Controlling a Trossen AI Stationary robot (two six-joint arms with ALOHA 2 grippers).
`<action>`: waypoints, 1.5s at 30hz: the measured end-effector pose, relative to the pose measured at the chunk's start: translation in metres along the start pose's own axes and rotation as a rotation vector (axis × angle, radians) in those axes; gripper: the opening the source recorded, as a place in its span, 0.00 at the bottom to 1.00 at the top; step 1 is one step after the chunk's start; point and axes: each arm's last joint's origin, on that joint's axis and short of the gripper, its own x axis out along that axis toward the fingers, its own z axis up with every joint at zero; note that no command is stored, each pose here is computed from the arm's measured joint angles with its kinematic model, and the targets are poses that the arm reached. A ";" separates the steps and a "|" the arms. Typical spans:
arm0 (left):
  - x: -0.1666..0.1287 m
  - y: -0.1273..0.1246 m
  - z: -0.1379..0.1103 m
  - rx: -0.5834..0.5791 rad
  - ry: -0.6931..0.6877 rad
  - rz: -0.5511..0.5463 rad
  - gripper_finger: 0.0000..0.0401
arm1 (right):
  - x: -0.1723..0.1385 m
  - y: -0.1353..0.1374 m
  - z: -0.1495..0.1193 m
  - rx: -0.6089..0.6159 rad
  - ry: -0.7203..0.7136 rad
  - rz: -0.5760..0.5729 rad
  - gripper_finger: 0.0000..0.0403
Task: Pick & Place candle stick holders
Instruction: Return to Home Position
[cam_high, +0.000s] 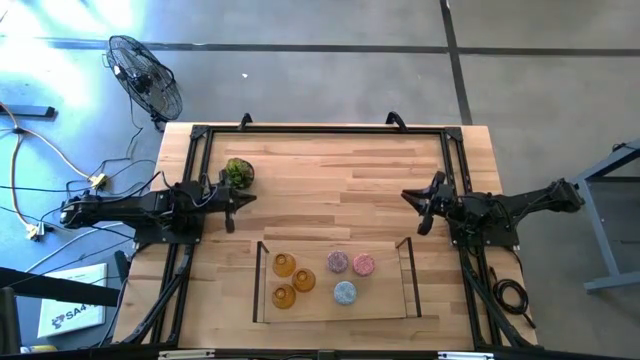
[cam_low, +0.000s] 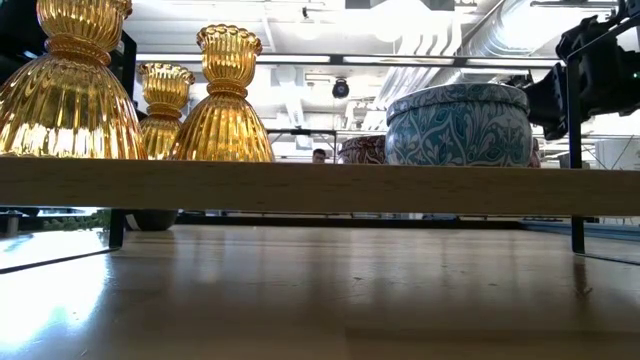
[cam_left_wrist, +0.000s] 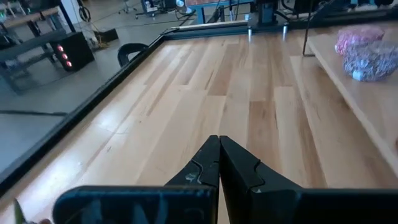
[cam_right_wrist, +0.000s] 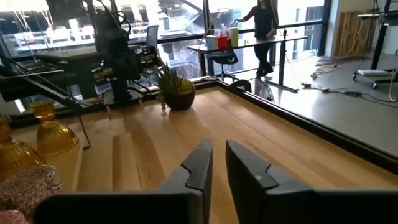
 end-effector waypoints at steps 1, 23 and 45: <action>0.000 0.000 0.000 -0.020 -0.001 -0.002 0.00 | 0.000 0.000 0.000 -0.006 0.001 0.004 0.08; 0.000 -0.006 -0.001 0.185 -0.037 -0.208 0.00 | 0.000 0.000 0.000 -0.097 0.004 0.008 0.04; -0.001 -0.009 0.000 0.135 -0.055 -0.297 0.00 | 0.000 0.000 0.000 -0.098 0.005 0.008 0.05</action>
